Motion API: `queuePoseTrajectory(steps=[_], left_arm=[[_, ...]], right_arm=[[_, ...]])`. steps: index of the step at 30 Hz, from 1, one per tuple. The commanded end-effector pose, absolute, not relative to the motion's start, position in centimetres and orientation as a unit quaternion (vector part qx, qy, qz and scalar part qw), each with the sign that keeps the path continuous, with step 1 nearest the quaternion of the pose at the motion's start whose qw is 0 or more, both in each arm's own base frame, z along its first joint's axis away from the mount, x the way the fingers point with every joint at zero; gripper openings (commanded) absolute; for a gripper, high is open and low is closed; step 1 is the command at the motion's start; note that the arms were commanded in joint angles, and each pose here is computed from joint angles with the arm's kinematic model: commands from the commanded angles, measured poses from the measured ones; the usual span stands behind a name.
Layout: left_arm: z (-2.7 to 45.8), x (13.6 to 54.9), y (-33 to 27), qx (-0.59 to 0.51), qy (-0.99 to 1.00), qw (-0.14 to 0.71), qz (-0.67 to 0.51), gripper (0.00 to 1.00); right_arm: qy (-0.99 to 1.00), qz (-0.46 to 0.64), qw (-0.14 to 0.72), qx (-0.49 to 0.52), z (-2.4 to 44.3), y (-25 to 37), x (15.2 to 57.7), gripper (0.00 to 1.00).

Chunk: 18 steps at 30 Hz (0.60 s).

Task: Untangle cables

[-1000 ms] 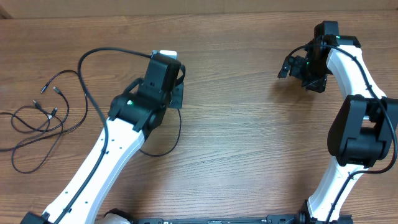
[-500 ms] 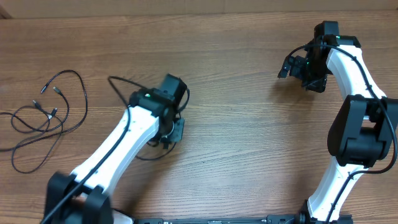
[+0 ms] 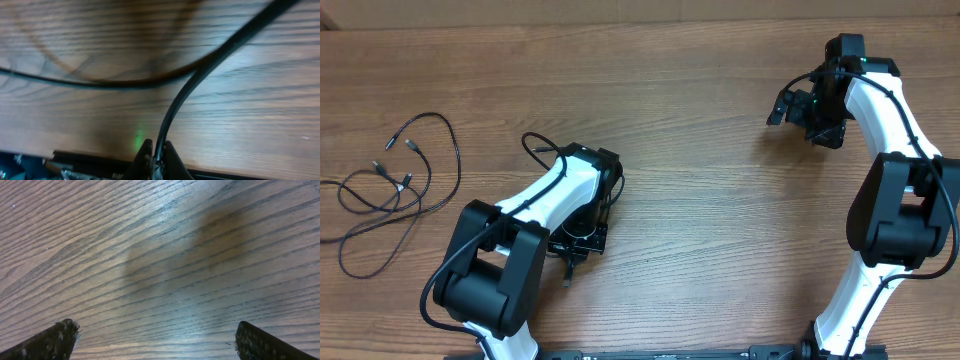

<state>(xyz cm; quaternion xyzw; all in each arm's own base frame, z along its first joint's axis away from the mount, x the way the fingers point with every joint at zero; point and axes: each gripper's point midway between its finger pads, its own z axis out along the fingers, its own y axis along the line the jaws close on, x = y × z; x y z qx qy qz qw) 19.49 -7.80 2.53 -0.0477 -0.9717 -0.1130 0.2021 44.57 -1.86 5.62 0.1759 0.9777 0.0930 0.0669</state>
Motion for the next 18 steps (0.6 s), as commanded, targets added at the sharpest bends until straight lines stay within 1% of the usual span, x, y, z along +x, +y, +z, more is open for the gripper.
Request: queuePoseTrajectory(steps=[1,6,10,11,13,14,15,17,18], left_arm=[[2.4,19.7,-6.3,-0.013,-0.969,0.197,-0.152,0.07],[3.4,19.7,-3.3,0.028,-0.957,0.193,-0.217,0.12],[3.6,19.8,-2.1,0.052,-0.954,0.201,-0.218,0.13],[3.6,19.8,-1.8,0.057,-0.953,0.202,-0.217,0.16],[3.5,19.9,-1.4,0.069,-0.953,0.202,-0.214,0.29],[3.4,20.1,-1.2,0.076,-0.954,0.2,-0.211,0.39],[3.3,20.3,-0.9,0.083,-0.954,0.199,-0.208,0.54],[3.2,20.5,-0.5,0.096,-0.954,0.197,-0.204,0.64],[3.1,20.6,-0.2,0.102,-0.954,0.195,-0.202,0.66]], right_arm=[[0.977,0.091,0.088,0.172,7.2,-1.9,45.0,1.0],[0.977,0.091,0.088,0.172,7.2,-1.9,45.0,1.0],[0.977,0.091,0.088,0.172,7.2,-1.9,45.0,1.0],[0.977,0.091,0.088,0.172,7.2,-1.9,45.0,1.0],[0.977,0.091,0.088,0.172,7.2,-1.9,45.0,1.0],[0.977,0.091,0.088,0.172,7.2,-1.9,45.0,1.0],[0.977,0.091,0.088,0.172,7.2,-1.9,45.0,1.0],[0.977,0.091,0.088,0.172,7.2,-1.9,45.0,1.0],[0.977,0.091,0.088,0.172,7.2,-1.9,45.0,1.0]])
